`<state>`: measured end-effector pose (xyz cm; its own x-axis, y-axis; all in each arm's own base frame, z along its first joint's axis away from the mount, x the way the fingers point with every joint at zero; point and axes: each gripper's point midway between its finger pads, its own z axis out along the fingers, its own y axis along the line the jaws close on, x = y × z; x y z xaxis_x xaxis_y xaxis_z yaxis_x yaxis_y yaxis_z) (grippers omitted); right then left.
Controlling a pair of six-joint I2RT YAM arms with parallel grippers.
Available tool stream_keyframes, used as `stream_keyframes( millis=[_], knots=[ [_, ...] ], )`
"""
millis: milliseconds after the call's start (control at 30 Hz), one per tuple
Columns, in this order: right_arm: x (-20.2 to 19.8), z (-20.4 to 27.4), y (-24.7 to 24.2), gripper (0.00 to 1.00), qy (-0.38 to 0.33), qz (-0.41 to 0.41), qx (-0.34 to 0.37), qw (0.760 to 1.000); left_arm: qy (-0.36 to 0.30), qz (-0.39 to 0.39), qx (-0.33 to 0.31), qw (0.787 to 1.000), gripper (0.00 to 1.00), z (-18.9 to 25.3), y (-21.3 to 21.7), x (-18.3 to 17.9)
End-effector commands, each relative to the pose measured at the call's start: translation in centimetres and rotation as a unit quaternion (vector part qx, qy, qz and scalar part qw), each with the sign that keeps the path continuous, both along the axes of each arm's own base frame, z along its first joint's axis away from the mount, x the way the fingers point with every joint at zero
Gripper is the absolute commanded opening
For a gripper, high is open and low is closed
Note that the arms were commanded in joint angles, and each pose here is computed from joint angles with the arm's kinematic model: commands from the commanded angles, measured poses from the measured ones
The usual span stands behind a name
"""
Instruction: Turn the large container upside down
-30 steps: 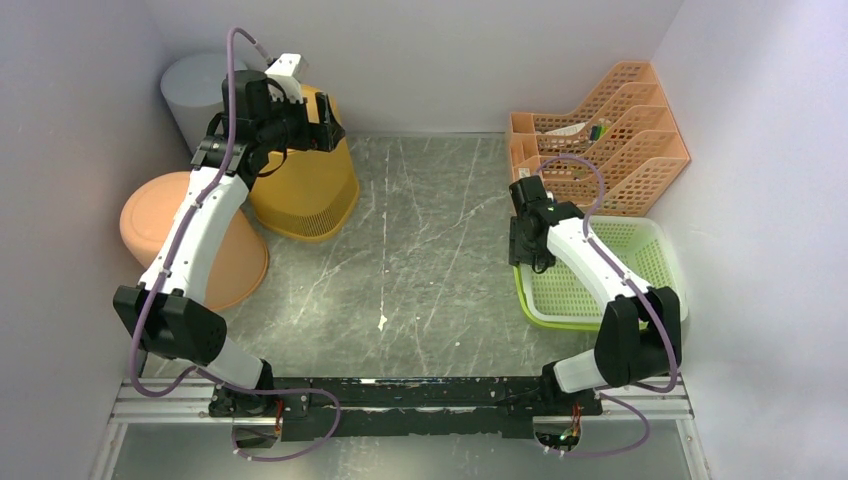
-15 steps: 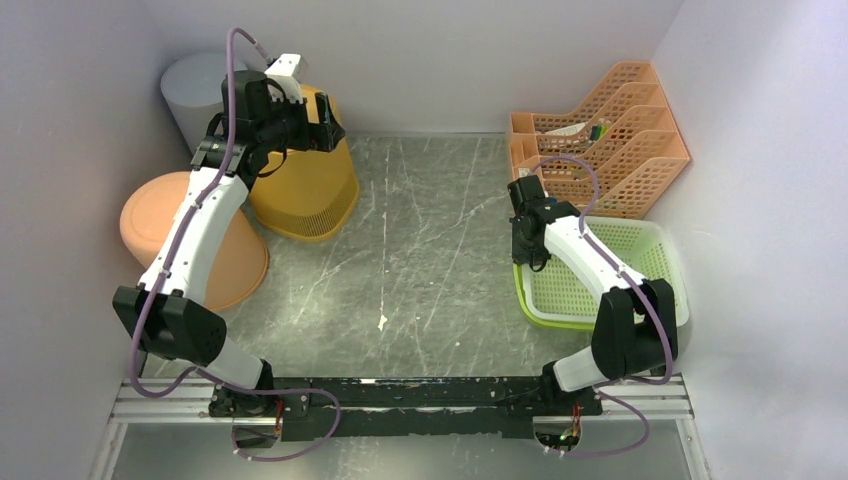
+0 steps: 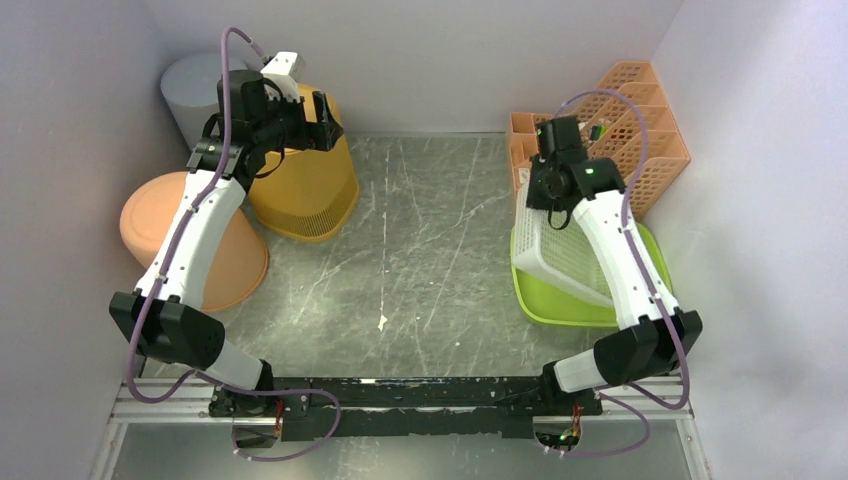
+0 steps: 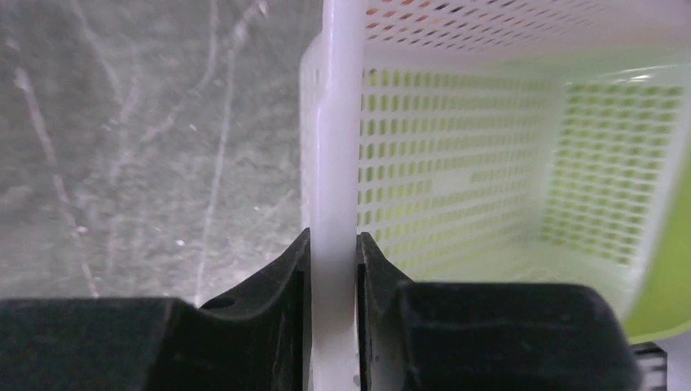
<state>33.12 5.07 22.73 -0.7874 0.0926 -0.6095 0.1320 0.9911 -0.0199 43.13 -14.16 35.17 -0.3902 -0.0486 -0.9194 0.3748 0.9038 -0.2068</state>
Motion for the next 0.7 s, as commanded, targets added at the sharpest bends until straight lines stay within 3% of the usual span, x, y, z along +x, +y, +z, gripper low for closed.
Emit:
stream_keyframes(
  millis=[0,200,467,667],
  knots=[
    [-0.4,6.4,-0.2,0.0,-0.045,0.005,0.01,0.999,-0.029,-0.002,-0.007,1.0,0.99,2.2,-0.1,-0.7],
    [0.5,15.3,1.4,0.0,-0.123,0.03,0.056,0.99,-0.041,-0.003,-0.016,0.999,0.99,3.6,-0.2,-0.9],
    [0.8,22.1,5.4,0.0,-0.212,0.092,0.167,0.959,-0.057,0.003,-0.017,0.998,0.99,5.2,0.2,-1.8],
    [0.8,25.2,10.7,0.0,-0.272,0.188,0.288,0.898,-0.071,0.016,-0.016,0.997,0.99,6.5,0.9,-2.8]
  ],
)
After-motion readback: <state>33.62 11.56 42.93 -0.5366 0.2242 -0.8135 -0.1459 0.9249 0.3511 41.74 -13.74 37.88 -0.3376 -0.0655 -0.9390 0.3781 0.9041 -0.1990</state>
